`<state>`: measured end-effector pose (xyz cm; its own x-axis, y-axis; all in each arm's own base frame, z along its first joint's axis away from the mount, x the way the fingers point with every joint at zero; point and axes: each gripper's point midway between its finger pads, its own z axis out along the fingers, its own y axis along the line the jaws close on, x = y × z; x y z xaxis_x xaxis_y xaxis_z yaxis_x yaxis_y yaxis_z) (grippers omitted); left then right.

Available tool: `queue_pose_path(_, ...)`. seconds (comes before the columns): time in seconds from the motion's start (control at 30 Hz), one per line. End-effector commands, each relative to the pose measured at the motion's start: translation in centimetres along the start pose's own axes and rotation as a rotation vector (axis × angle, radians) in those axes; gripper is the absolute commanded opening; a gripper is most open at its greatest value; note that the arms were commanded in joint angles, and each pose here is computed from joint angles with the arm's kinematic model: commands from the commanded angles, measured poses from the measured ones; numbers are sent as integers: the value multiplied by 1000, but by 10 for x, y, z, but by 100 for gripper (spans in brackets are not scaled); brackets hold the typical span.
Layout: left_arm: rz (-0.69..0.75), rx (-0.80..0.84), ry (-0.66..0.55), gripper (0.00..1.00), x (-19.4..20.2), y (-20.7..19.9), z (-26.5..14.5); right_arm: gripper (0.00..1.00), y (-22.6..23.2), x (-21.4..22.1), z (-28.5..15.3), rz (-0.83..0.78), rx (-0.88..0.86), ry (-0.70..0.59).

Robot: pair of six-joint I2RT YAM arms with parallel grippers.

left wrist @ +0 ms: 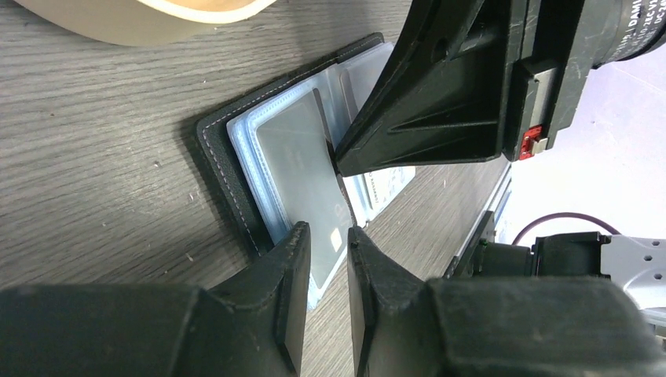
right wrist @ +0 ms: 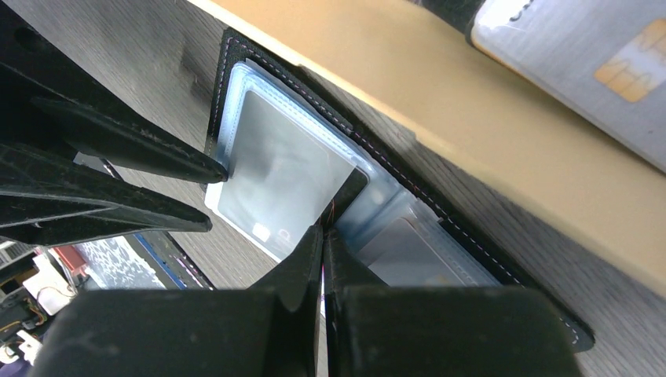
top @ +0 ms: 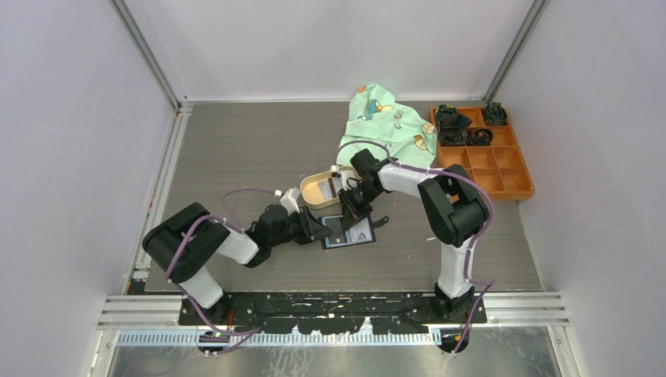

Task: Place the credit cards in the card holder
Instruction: Insert the credit card into the card holder, then turn over the card slot in the card holder.

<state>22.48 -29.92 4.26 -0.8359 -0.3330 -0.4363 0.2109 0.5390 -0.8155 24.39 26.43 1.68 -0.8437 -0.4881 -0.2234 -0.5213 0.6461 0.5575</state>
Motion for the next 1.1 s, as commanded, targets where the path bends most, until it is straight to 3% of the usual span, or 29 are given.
queue_pose_path(0.0,4,60,-45,25,-16,-18,7,6,-16,2,7,-28,68,23)
queue_pose_path(0.4,25,5,-33,32,-15,-13,-3,6,-16,2,7,-26,67,26)
queue_pose_path(1.07,11,-49,-5,34,-11,-5,0,6,-15,2,6,-29,65,23)
